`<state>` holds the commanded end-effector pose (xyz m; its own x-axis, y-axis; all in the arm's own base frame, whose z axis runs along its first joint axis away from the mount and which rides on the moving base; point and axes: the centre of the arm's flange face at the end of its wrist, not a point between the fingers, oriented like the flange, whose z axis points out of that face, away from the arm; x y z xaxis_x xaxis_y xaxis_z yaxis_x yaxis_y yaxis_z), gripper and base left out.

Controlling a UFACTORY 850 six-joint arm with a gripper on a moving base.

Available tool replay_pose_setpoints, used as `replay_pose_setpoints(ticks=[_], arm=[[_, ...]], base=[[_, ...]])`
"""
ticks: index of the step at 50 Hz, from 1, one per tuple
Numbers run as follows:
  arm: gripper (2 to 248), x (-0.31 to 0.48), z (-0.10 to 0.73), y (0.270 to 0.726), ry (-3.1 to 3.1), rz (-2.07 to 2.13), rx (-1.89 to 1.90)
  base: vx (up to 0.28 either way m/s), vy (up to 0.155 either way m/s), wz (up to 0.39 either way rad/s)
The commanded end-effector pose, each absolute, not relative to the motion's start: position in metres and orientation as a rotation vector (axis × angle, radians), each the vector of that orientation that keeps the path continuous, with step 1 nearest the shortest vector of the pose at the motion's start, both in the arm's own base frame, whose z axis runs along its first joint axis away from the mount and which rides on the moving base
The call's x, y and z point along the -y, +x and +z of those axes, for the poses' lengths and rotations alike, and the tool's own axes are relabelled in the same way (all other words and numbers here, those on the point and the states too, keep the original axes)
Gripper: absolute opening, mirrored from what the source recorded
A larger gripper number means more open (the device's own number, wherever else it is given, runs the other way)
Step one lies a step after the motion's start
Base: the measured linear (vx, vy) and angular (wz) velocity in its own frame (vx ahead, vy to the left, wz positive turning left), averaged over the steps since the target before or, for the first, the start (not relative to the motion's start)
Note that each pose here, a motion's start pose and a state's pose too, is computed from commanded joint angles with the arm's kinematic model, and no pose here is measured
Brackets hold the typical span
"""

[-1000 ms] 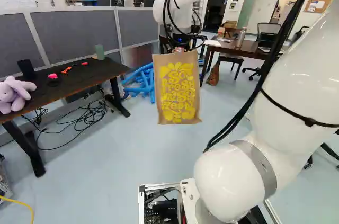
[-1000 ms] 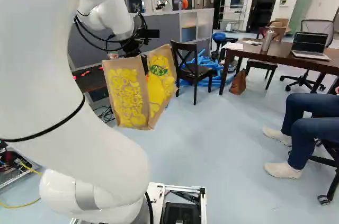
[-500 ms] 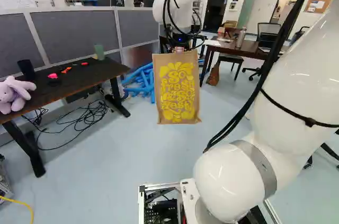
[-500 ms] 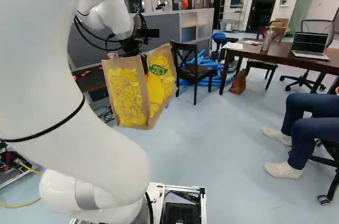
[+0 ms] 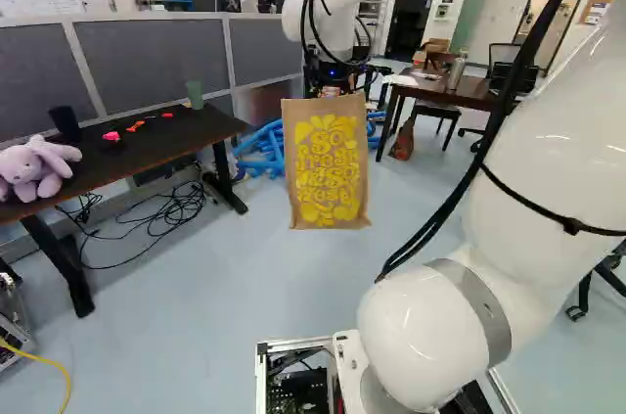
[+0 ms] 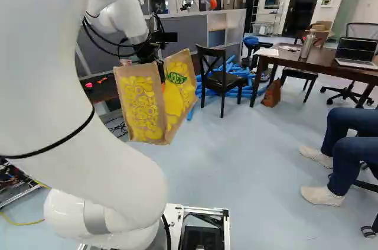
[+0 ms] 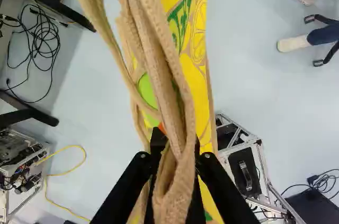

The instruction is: Pick up the bag on the ground and place it on the table

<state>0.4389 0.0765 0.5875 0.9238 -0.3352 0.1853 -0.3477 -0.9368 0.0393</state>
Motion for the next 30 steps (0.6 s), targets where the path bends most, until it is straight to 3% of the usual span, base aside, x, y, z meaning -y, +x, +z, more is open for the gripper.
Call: replay_pose_setpoints(ticks=[30], arm=[[35,-0.0765,0.5875,0.4389,3.011,0.271,0.535]], base=[[0.032,0.031,0.236]])
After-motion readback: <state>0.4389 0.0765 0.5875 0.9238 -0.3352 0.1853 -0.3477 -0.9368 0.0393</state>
